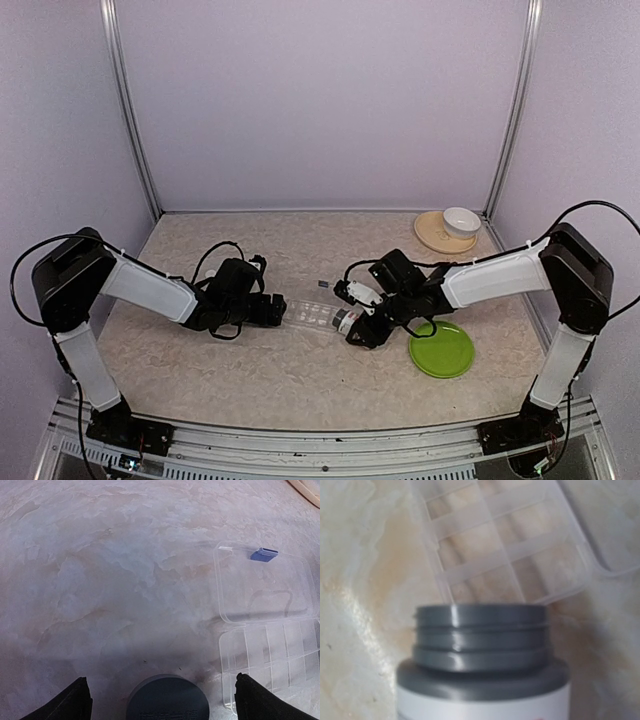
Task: Sort the pills into containers
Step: Pour the pill into the compartment of the pill container.
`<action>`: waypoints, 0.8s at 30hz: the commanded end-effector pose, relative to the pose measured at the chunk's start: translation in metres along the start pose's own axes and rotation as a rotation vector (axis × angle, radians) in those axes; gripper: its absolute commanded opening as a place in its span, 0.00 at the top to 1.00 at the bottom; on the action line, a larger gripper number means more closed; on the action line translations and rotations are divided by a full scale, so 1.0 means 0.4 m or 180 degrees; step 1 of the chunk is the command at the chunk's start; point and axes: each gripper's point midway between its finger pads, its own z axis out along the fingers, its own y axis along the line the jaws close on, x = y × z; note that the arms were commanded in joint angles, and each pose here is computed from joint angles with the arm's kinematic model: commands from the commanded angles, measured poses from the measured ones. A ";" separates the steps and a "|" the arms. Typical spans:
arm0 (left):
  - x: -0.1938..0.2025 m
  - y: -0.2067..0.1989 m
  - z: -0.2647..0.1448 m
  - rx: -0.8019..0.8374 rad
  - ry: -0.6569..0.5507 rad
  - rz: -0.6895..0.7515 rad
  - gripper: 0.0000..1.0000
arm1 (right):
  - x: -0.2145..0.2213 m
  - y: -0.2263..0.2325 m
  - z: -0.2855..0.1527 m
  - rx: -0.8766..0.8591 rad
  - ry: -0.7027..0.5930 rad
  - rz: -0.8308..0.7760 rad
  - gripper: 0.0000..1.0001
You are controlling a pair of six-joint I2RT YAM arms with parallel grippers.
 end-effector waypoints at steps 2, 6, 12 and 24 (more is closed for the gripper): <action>-0.004 -0.002 0.007 0.0011 -0.0005 0.0007 0.03 | -0.020 -0.007 0.004 -0.0009 0.0004 -0.0003 0.79; -0.004 -0.004 0.006 0.0024 -0.0007 -0.0002 0.03 | -0.021 -0.007 0.005 -0.0006 0.0022 -0.0006 0.79; 0.001 -0.004 0.008 0.0026 0.0009 -0.0005 0.03 | -0.024 -0.008 0.004 0.0002 0.0049 -0.0012 0.79; 0.002 -0.003 0.006 0.0026 0.0011 -0.0007 0.03 | -0.025 -0.009 -0.004 0.0089 0.0177 -0.0073 0.79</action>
